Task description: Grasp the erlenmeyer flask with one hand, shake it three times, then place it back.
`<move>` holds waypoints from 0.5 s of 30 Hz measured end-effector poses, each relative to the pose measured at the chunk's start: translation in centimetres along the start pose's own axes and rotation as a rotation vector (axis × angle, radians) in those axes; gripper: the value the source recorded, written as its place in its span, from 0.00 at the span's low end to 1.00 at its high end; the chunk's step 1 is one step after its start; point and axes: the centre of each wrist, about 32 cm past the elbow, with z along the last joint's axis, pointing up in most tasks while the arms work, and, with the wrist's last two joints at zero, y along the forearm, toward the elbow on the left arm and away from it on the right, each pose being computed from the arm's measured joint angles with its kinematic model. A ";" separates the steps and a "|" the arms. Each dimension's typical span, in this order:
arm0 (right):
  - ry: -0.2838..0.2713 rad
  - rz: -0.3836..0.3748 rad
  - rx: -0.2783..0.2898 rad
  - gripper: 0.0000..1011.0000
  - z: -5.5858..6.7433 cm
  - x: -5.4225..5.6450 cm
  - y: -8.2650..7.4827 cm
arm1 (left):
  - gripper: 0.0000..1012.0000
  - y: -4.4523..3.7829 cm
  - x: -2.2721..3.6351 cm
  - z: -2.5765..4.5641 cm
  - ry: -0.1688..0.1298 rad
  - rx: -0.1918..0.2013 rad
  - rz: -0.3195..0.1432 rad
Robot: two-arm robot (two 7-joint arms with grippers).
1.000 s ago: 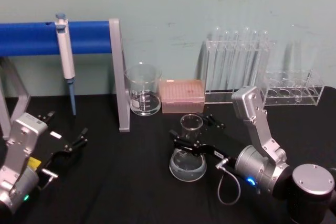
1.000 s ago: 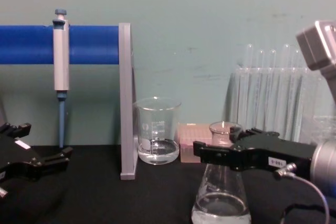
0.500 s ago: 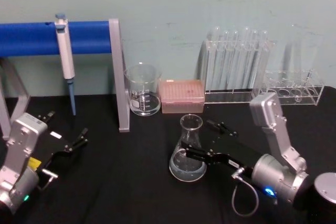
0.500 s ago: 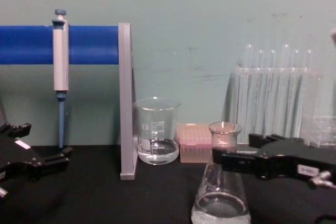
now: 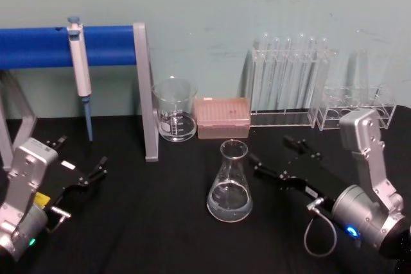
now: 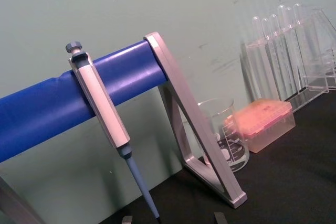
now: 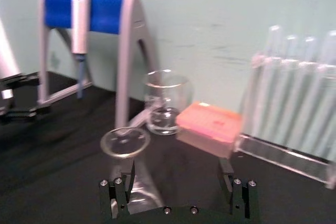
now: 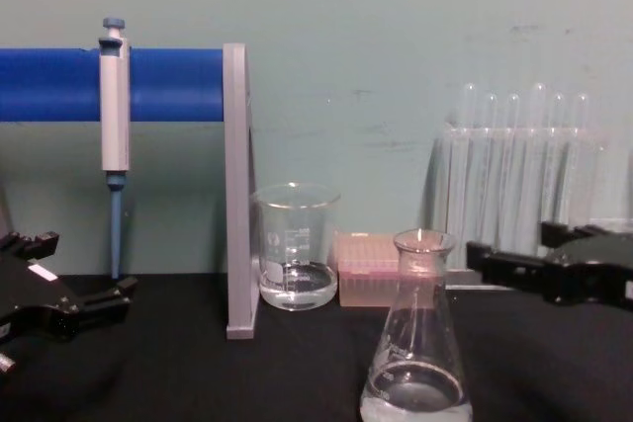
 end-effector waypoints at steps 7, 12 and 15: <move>-0.002 -0.105 0.010 0.99 -0.3 0.0 0.1 | 0.99 0.00 0.00 0.00 0.000 0.000 0.000; -0.001 -0.160 -0.004 0.99 -0.7 0.0 0.4 | 0.99 0.00 0.00 0.00 0.000 0.000 0.000; 0.001 -0.173 -0.016 0.99 -0.9 0.0 0.4 | 0.99 0.00 0.00 0.00 0.000 0.000 0.000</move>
